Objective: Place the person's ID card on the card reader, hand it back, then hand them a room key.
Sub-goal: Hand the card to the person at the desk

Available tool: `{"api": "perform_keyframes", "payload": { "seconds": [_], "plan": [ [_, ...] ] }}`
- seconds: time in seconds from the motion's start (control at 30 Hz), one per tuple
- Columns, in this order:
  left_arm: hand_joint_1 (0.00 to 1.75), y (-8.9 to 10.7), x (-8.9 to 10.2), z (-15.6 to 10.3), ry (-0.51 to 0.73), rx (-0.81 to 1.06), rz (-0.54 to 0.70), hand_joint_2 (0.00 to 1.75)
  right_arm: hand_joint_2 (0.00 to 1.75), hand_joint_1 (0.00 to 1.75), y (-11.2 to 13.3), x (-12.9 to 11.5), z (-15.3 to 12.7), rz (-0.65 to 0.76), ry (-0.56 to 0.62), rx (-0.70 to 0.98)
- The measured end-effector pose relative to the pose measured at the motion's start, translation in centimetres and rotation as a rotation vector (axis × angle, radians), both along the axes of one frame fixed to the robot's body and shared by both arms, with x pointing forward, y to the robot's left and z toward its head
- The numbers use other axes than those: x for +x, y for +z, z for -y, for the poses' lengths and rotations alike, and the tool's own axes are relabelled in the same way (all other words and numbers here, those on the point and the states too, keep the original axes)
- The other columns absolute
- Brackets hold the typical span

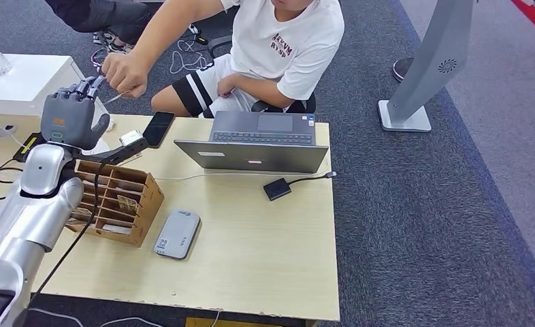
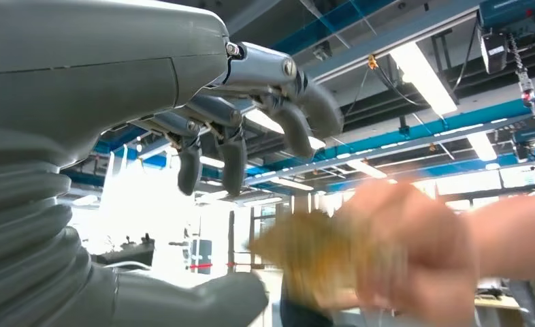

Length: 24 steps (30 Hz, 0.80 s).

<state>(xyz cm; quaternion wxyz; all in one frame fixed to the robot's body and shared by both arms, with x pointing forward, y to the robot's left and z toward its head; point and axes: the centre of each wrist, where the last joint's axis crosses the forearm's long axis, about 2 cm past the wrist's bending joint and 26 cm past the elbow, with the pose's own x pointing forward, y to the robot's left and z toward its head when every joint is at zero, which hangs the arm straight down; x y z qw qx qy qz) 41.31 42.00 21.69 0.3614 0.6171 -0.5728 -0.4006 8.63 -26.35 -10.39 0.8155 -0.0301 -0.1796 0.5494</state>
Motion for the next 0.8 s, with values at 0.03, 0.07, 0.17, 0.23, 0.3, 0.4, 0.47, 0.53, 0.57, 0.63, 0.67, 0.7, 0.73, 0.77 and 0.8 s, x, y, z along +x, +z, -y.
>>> {"api": "perform_keyframes", "payload": {
  "seconds": [0.03, 0.07, 0.17, 0.23, 0.3, 0.4, 0.47, 0.53, 0.57, 0.63, 0.67, 0.7, 0.73, 0.77, 0.8],
  "plan": [
    [0.00, -0.2, -0.2, 0.2, -0.008, -0.003, -0.008, 1.75, 0.00, 0.00, 0.0, 0.0, 0.0, 0.002, -0.004, -0.001],
    [0.00, -0.3, -0.5, 0.5, -0.017, -0.004, -0.016, 1.75, 0.00, 0.00, 0.0, -0.1, 0.0, 0.003, -0.009, -0.003],
    [0.00, -0.5, -1.1, 1.2, -0.039, -0.008, -0.032, 1.75, 0.00, 0.00, 0.0, -0.2, 0.0, 0.006, -0.013, -0.008],
    [0.00, -0.6, -1.6, 1.7, -0.056, -0.011, -0.045, 1.75, 0.00, 0.00, -0.1, -0.3, 0.1, 0.007, -0.020, -0.010],
    [0.00, -0.9, -2.5, 2.4, -0.082, -0.013, -0.058, 1.75, 0.00, 0.00, -0.1, -0.5, 0.1, 0.011, -0.038, -0.010],
    [0.00, -2.3, -5.4, 3.7, -0.135, -0.012, -0.071, 1.75, 0.00, 0.00, -0.2, -1.2, 0.2, 0.016, -0.075, -0.008],
    [0.00, -3.5, -8.0, 4.5, -0.174, -0.011, -0.083, 1.75, 0.00, 0.00, -0.3, -1.9, 0.3, 0.014, -0.092, -0.009],
    [0.00, -4.2, -9.9, 5.0, -0.203, -0.011, -0.090, 1.75, 0.00, 0.00, -0.4, -2.4, 0.3, 0.007, -0.101, -0.010],
    [0.00, -4.3, -10.4, 5.2, -0.212, -0.011, -0.089, 1.75, 0.00, 0.00, -0.4, -2.5, 0.4, 0.005, -0.103, -0.010],
    [0.00, -4.2, -11.1, 5.4, -0.226, -0.010, -0.087, 1.75, 0.00, 0.00, -0.4, -2.5, 0.4, 0.003, -0.105, -0.011],
    [0.00, -4.1, -11.3, 5.4, -0.231, -0.009, -0.088, 1.75, 0.00, 0.00, -0.4, -2.5, 0.4, 0.003, -0.105, -0.011],
    [0.00, -4.1, -11.6, 5.5, -0.237, -0.008, -0.089, 1.75, 0.00, 0.00, -0.4, -2.6, 0.4, 0.002, -0.108, -0.012],
    [0.00, -4.1, -11.9, 5.5, -0.242, -0.006, -0.094, 1.75, 0.00, 0.00, -0.5, -2.6, 0.4, 0.002, -0.112, -0.013],
    [0.00, -4.3, -12.3, 5.6, -0.250, -0.003, -0.100, 1.75, 0.00, 0.00, -0.5, -2.7, 0.4, 0.002, -0.118, -0.015],
    [0.00, -4.6, -12.9, 5.6, -0.258, -0.001, -0.108, 1.75, 0.00, 0.00, -0.5, -2.8, 0.5, 0.002, -0.125, -0.018]
  ]
}}
